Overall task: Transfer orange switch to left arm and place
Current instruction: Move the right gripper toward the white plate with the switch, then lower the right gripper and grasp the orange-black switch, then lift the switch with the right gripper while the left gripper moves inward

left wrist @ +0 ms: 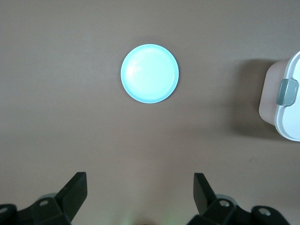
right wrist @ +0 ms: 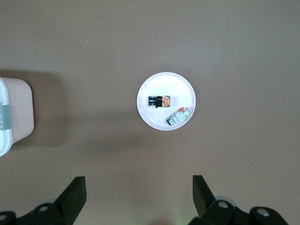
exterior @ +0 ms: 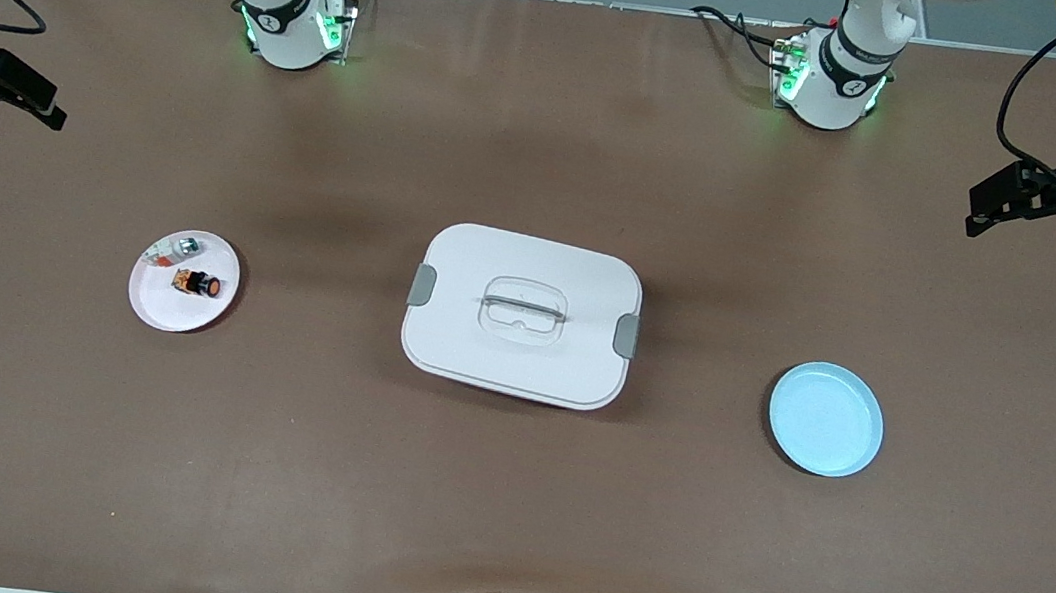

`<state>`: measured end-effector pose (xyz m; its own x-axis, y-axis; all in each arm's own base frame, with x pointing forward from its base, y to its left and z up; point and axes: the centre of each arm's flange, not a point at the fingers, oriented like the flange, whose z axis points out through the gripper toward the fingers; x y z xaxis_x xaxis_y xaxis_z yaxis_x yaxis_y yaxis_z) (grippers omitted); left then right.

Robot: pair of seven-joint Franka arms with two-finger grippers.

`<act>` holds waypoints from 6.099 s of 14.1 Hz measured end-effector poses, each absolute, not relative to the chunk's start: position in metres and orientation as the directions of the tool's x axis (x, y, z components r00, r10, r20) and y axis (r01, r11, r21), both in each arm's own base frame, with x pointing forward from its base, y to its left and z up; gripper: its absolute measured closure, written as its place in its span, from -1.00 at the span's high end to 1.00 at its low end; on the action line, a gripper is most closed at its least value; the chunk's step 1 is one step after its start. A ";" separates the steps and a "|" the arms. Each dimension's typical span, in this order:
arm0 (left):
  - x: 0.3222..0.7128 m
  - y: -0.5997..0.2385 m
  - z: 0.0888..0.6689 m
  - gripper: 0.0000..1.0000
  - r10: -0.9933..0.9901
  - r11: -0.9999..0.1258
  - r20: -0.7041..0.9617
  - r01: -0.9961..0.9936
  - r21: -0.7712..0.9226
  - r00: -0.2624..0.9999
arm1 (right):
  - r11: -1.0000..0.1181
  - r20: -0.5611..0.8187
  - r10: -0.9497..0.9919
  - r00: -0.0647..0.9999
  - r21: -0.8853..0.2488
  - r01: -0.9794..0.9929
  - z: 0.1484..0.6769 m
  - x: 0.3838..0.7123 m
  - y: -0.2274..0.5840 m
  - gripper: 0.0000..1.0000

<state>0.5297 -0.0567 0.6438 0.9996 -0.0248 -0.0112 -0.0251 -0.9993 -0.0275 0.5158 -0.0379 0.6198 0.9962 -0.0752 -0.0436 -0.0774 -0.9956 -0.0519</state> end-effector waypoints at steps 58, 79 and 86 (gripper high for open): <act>0.533 -0.051 0.648 1.00 -0.014 -1.000 -0.002 -0.014 -0.026 1.000 | -0.984 -0.036 -0.167 0.985 -0.054 -0.169 0.263 0.545 -0.075 1.00; 0.532 -0.051 0.647 1.00 -0.015 -1.000 -0.008 -0.015 -0.026 1.000 | -0.991 -0.047 -0.120 0.992 -0.059 -0.122 0.184 0.541 -0.061 1.00; 0.532 -0.051 0.647 1.00 -0.015 -1.000 -0.008 -0.015 -0.026 1.000 | -0.991 -0.056 -0.118 0.991 -0.060 -0.121 0.177 0.540 -0.060 0.45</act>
<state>0.5325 -0.0511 0.6472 0.9999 -0.0147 -0.0085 -0.0149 -0.9995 -0.0262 0.5396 -0.0601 0.1767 0.9915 -0.1177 -0.0557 -0.1210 -0.9908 -0.0601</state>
